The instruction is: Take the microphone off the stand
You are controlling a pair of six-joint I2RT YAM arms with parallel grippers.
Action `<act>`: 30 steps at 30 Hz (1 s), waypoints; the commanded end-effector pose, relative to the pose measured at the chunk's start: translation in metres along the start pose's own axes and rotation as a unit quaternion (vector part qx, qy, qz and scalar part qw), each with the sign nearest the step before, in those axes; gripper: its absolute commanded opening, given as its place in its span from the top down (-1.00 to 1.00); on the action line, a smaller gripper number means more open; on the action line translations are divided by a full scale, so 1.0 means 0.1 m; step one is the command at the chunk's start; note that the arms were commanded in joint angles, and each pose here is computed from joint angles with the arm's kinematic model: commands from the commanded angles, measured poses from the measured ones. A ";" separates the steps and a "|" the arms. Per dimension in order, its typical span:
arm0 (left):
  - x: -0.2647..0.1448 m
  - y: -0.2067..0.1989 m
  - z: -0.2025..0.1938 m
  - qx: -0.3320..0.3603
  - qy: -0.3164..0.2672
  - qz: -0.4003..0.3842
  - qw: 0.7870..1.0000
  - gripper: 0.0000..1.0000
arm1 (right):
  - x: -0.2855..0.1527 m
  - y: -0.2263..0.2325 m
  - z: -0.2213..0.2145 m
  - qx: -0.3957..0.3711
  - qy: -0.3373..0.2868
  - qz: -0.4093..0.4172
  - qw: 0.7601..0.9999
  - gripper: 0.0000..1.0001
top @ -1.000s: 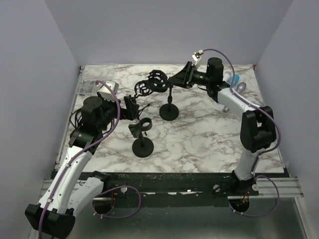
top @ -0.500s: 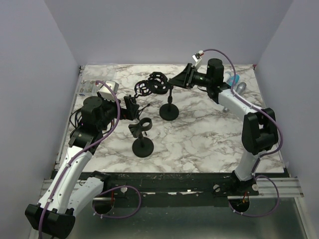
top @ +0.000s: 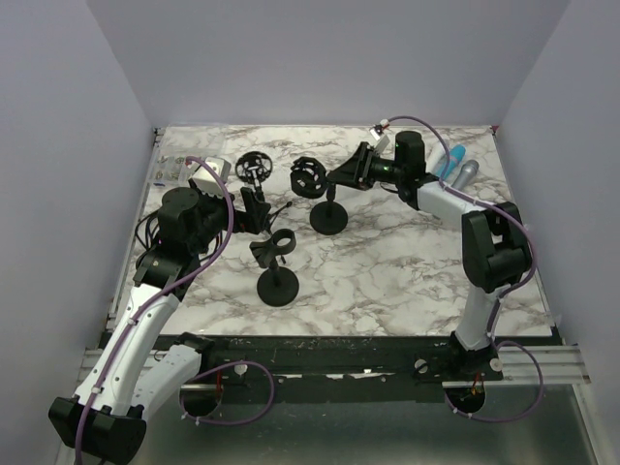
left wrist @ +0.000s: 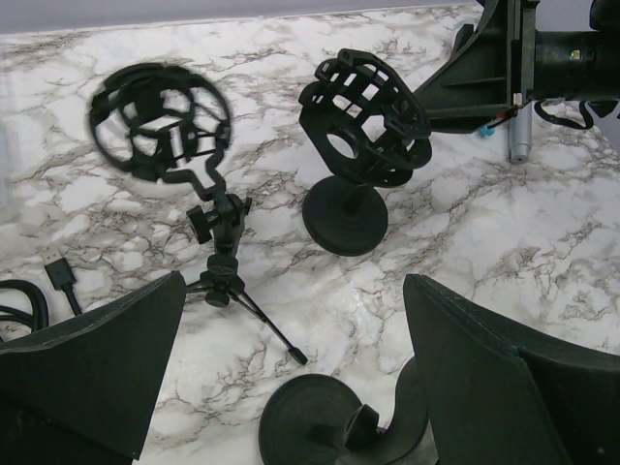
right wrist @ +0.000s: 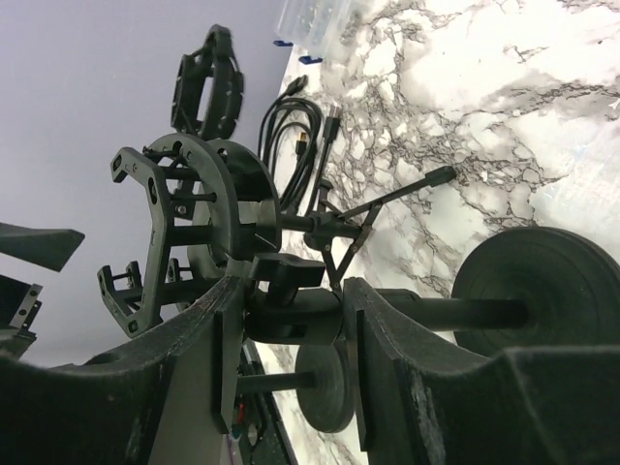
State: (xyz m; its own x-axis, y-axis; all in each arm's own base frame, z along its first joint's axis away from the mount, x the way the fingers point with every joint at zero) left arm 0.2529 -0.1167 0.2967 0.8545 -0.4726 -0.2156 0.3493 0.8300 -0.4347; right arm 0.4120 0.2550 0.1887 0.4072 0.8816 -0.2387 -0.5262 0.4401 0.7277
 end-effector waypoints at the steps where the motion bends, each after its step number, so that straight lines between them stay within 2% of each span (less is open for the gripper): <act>1: -0.03 -0.05 0.13 0.007 -0.017 -0.007 1.000 -0.97 | 0.03 -0.55 -0.56 0.052 0.066 -0.093 0.992 0.04; 11: -0.02 -0.05 0.12 0.006 -0.016 -0.009 1.000 -0.97 | 0.00 -0.41 -0.41 0.035 0.053 -0.085 0.994 -0.02; 19: -0.03 -0.05 0.13 0.007 -0.018 -0.007 1.000 -0.97 | -0.01 -0.28 -0.22 0.018 0.041 -0.078 0.996 -0.18; 23: -0.02 -0.04 0.12 0.007 -0.017 -0.006 1.000 -0.97 | -0.02 -0.21 -0.12 0.004 0.036 -0.078 0.996 -0.33; 30: 0.01 -0.02 0.11 0.006 -0.013 -0.001 1.000 -0.97 | -0.14 -0.02 0.13 -0.039 0.021 -0.100 0.994 -0.84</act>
State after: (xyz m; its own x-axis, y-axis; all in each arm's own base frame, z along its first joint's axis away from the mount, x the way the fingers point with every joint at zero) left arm 0.2534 -0.1167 0.2960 0.8541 -0.4721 -0.2182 0.3479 0.8305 -0.4350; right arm 0.4174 0.2497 0.1895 0.4347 0.8376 -0.3309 -0.5034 0.5307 0.6819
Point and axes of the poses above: each gripper's point midway between its finger pads, its own x axis out along the fingers, its own y axis along the line the jaws close on, z = x × y, the point moved 4 cm from there along -x, back along the fingers, and after that the axes turned 12 degrees about -x, right-handed, at the moved point
